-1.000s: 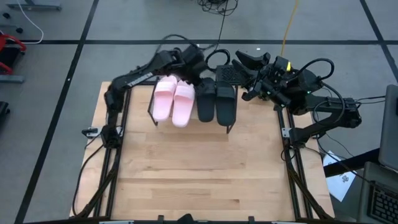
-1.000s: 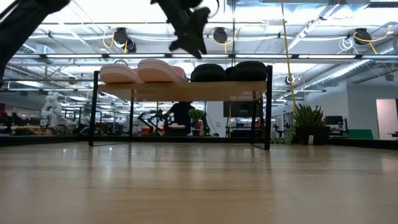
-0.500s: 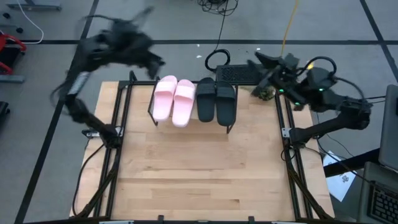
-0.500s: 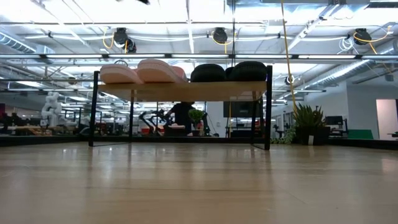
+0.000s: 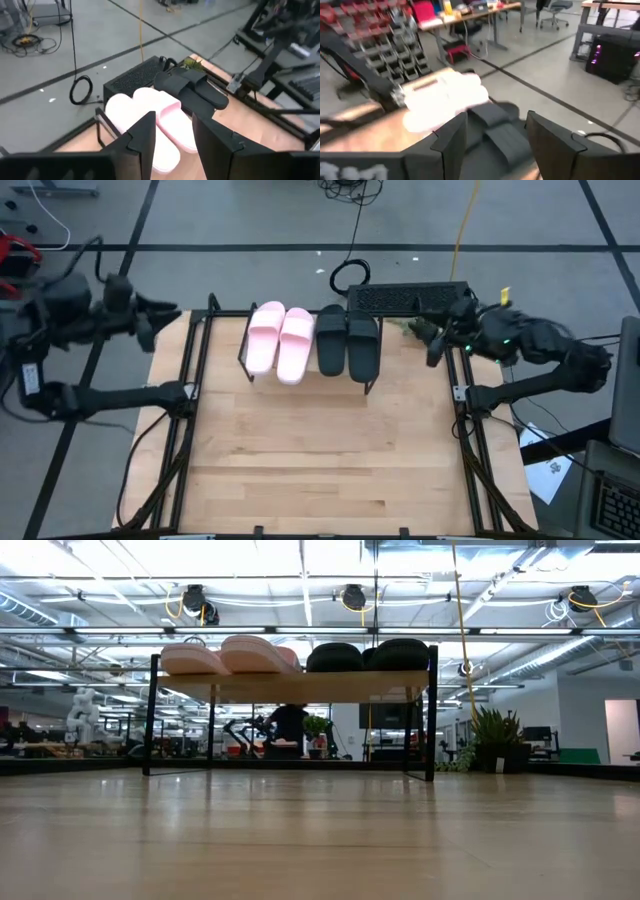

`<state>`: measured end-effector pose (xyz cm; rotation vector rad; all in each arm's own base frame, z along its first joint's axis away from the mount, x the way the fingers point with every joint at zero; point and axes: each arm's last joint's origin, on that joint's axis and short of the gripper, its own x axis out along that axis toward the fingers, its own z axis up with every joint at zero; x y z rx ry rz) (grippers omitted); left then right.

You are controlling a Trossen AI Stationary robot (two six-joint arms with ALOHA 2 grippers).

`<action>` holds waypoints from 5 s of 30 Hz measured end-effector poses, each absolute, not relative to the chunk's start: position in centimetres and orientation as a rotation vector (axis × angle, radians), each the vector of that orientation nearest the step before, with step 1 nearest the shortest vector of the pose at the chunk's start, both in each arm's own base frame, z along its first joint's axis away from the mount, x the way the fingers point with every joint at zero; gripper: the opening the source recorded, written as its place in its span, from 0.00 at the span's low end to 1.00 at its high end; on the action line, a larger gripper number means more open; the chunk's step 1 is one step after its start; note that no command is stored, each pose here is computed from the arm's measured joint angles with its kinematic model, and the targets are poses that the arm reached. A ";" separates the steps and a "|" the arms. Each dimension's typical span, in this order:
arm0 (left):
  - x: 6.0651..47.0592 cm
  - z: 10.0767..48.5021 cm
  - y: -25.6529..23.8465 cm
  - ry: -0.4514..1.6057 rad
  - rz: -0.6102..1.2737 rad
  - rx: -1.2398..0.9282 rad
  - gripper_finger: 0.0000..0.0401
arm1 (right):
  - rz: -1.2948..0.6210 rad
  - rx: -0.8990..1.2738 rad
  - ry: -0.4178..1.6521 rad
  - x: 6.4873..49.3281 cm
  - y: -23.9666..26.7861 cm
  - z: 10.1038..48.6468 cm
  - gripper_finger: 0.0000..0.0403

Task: Pick and place slides into the shelf
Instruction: Return to Home Position

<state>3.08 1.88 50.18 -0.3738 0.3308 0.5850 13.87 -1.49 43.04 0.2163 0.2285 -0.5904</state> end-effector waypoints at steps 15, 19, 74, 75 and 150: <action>3.0 33.3 1.6 0.078 0.507 -0.496 0.32 | -0.569 0.294 0.031 12.8 -1.3 33.6 0.48; 4.0 31.0 2.1 0.008 0.442 -0.489 0.32 | -0.359 0.302 -0.053 12.4 -0.8 30.9 0.48; 9.4 18.1 4.1 0.090 0.024 -0.695 0.32 | -0.202 0.457 -0.172 11.5 -0.4 18.3 0.48; 9.4 18.1 4.1 0.072 0.008 -0.705 0.32 | -0.200 0.458 -0.181 11.5 -0.4 18.4 0.48; 10.9 16.8 -5.2 0.244 -0.194 -0.365 0.32 | -0.009 0.195 0.068 11.6 0.2 16.5 0.48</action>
